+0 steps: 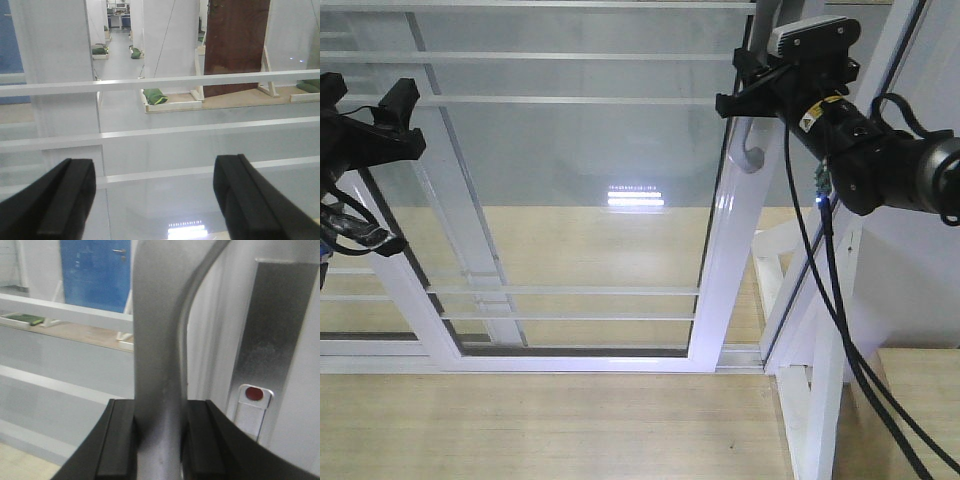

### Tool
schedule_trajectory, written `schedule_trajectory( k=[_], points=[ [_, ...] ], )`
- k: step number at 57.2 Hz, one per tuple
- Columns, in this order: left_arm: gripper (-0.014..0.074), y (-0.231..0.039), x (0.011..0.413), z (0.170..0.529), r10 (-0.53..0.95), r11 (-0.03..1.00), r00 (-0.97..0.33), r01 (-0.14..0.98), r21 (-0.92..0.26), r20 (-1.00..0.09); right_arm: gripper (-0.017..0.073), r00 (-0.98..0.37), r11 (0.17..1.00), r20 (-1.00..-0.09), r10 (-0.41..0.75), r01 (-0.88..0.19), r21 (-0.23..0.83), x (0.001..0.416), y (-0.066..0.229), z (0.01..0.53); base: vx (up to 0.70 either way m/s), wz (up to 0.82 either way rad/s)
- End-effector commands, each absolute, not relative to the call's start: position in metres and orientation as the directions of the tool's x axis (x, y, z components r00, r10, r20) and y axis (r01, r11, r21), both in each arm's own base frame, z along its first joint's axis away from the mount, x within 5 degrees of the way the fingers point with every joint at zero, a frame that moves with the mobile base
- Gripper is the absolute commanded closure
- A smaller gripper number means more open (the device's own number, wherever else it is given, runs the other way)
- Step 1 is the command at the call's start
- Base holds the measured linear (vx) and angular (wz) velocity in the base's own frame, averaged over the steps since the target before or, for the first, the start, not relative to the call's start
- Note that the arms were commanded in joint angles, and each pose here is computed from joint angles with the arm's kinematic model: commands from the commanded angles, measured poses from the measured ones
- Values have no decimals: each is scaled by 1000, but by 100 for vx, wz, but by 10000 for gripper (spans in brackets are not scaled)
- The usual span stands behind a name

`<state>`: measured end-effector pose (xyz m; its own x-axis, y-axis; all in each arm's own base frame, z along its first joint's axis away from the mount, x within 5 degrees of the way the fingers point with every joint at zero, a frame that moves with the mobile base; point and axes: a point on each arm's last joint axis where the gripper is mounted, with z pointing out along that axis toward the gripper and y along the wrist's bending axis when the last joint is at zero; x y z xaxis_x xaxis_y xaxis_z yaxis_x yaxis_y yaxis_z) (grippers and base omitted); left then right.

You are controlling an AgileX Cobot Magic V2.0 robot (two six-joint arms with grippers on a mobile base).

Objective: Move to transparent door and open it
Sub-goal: 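Pull the handle sideways with the right gripper toward the left arm, then open the right gripper and move the left gripper toward the handle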

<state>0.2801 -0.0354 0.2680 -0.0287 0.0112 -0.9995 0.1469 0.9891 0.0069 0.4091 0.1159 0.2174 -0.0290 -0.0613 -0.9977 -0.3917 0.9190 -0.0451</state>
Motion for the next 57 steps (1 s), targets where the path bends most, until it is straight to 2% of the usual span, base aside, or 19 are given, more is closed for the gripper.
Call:
schedule_trajectory(
  k=[1, 24, 33, 40, 45, 57],
  points=[
    [4, -35, 280, 293, -19, 989, 110, 146, -3, -994, 565, 166, 829, -984, -67, -539, -148, 383, 152, 255, 0, 0],
    [4, -35, 280, 293, -20, 989, 107, 145, -5, -994, 565, 188, 736, -982, -33, -660, -152, 356, 207, 256, 0, 0],
    [4, -35, 280, 292, -19, 989, 100, 145, -4, -995, 565, 192, 711, -981, -40, -685, -162, 349, 219, 256, 0, -1],
    [4, -37, 280, 291, -18, 989, 92, 151, -4, -996, 565, 188, 734, -981, -47, -660, -161, 349, 214, 263, 0, 1],
    [4, -38, 280, 291, -16, 988, 90, 157, -1, -996, 565, 186, 768, -977, -104, -609, -198, 351, 204, 271, 0, 0],
    [4, -55, 278, 290, -26, 965, 87, 264, -2, -996, 565, 149, 868, -978, -146, -454, -198, 352, 151, 290, 0, 0]
  ],
)
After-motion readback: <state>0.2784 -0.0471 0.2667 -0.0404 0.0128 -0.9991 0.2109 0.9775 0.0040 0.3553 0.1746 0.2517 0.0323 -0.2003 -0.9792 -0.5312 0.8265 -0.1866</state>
